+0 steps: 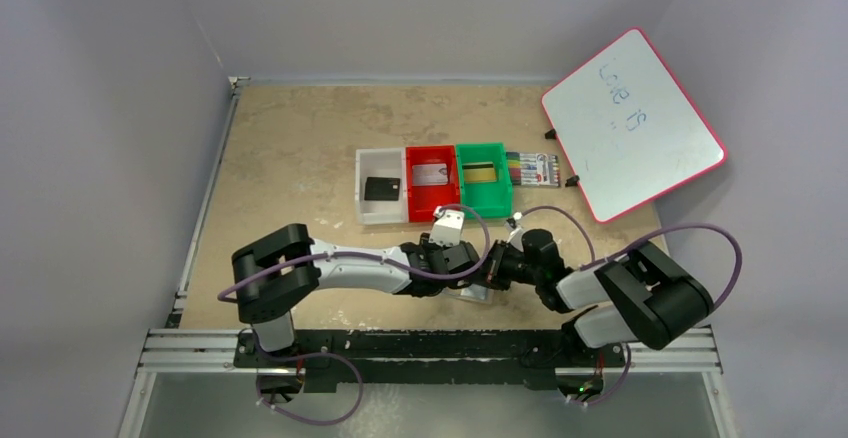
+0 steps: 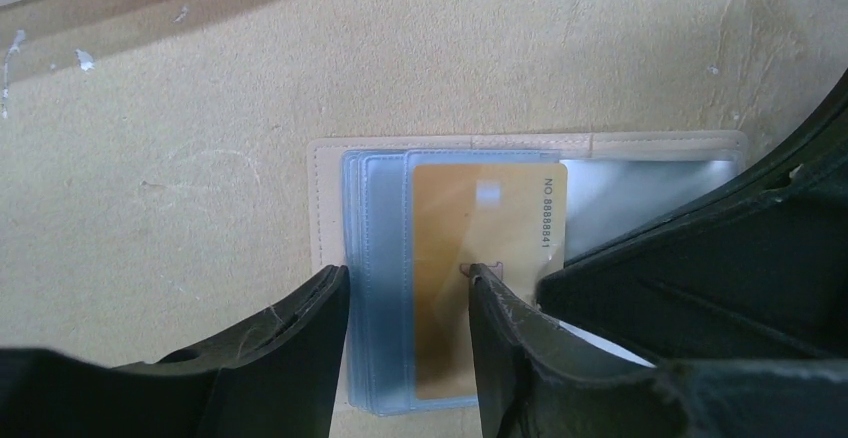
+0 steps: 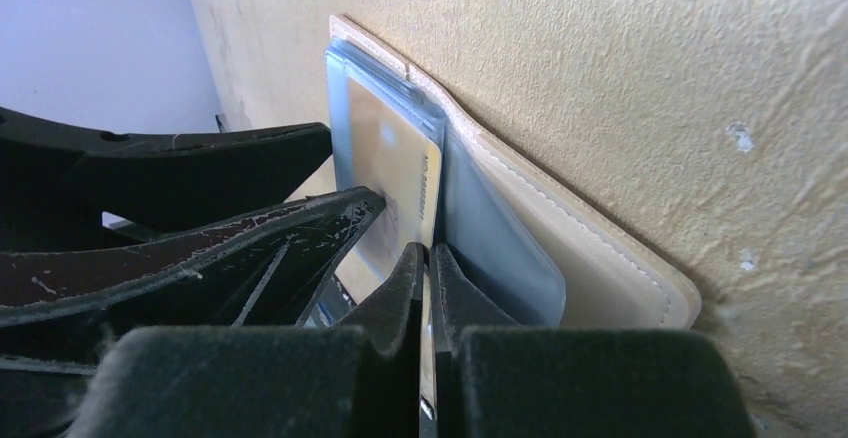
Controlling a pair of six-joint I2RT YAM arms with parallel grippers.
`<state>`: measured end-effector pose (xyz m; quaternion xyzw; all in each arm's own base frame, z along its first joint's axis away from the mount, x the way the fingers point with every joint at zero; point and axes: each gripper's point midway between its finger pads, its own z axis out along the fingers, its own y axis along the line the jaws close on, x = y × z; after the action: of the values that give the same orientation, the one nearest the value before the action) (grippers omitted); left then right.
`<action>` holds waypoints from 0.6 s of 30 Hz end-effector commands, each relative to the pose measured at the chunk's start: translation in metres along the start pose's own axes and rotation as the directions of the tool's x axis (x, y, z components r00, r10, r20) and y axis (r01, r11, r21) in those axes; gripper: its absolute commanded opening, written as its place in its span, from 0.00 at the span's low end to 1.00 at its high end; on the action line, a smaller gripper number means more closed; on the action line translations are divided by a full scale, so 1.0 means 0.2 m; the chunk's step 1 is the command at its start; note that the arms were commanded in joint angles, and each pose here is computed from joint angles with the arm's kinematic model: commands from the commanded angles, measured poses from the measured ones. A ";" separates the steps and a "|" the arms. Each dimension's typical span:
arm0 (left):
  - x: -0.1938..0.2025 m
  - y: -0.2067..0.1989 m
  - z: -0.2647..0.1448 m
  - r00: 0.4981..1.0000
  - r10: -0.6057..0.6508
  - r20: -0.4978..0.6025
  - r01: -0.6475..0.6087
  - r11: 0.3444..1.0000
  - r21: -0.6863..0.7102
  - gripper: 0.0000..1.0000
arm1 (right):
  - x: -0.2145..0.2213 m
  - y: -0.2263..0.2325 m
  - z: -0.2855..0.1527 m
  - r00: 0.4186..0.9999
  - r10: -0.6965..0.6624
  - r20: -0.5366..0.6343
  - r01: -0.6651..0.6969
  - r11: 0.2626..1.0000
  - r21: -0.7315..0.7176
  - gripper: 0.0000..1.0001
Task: Take the credit cards out of the card holder
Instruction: Remove the credit card from the card holder.
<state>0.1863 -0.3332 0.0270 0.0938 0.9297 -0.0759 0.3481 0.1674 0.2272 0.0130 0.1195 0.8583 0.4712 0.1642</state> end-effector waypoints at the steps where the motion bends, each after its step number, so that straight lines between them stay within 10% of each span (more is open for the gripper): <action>1: 0.15 0.25 0.02 0.986 0.144 -0.078 -0.158 0.964 -0.214 0.42 | -0.02 -0.04 -0.01 1.000 -0.010 0.030 0.009 0.999 0.037 0.00; 18: 0.14 0.26 0.00 0.992 0.122 -0.044 -0.129 0.973 -0.190 0.37 | -0.04 -0.10 -0.06 0.998 -0.001 0.068 -0.008 0.991 0.130 0.00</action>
<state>0.1902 -0.3156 0.0290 0.0790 0.9203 -0.0323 0.3818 0.1685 0.2190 0.0180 0.1331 0.8630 0.4533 0.1791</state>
